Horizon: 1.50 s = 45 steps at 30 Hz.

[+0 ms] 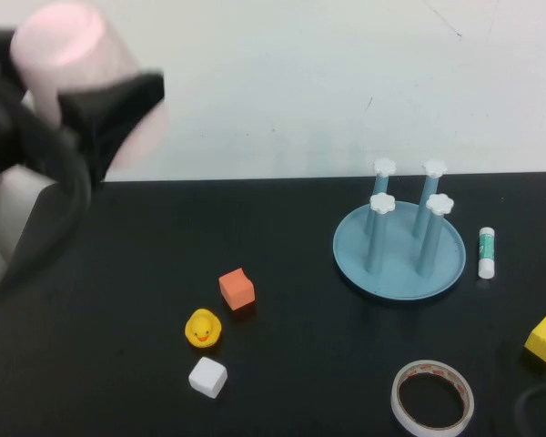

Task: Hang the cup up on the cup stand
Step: Place the cup on the cup holder

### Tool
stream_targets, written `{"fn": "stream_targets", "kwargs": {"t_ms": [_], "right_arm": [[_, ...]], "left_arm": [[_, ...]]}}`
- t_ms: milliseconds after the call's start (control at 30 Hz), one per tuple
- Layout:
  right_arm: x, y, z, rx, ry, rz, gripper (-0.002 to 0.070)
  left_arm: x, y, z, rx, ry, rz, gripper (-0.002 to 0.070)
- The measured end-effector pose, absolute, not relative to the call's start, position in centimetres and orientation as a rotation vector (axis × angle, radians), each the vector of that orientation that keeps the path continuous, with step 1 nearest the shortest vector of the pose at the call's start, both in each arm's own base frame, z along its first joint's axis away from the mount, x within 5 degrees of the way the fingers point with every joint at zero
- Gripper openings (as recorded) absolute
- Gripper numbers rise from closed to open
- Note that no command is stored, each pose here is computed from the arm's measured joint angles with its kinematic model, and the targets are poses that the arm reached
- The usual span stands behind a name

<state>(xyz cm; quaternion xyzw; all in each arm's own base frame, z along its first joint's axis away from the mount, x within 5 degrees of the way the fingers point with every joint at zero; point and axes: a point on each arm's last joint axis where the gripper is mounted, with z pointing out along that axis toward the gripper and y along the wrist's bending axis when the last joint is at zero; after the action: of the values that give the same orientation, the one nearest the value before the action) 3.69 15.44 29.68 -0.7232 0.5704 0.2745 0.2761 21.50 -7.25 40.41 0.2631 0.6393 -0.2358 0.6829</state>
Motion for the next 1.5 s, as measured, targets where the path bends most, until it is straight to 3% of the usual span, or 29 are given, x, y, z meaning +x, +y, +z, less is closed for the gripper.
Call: {"fn": "stream_targets", "kwargs": {"t_ms": [67,167,300,567,967,1233,1500], "right_arm": [[4.6,13.9,30.2,-2.021,1.691,0.482,0.0001],[6.1,11.6,31.1,-1.924,1.841,0.148,0.0001],[7.1,9.4,32.2,-1.657,1.845,-0.016,0.0001],[6.4,5.6,30.6,-1.288,1.915,0.017,0.0001],[5.8,3.7,29.2,-1.248,2.058,-0.044,0.0],[5.8,3.7,29.2,-1.247,2.056,-0.054,0.0],[5.8,3.7,29.2,-1.246,2.054,-0.059,0.0]], "left_arm": [[22.5,-7.4,41.1,0.581,1.431,-0.551,0.0597],[23.9,-8.0,42.0,0.561,1.433,-0.59,0.0597],[25.7,-10.8,42.6,0.563,1.444,-0.611,0.0597],[30.5,-19.1,40.1,0.732,1.47,-0.546,0.0596],[41.6,-27.1,30.1,0.851,1.564,-0.649,0.0596],[46.7,-30.1,25.9,0.857,1.513,-0.665,0.0596],[48.7,-31.3,22.1,0.866,1.518,-0.675,0.0596]]}}
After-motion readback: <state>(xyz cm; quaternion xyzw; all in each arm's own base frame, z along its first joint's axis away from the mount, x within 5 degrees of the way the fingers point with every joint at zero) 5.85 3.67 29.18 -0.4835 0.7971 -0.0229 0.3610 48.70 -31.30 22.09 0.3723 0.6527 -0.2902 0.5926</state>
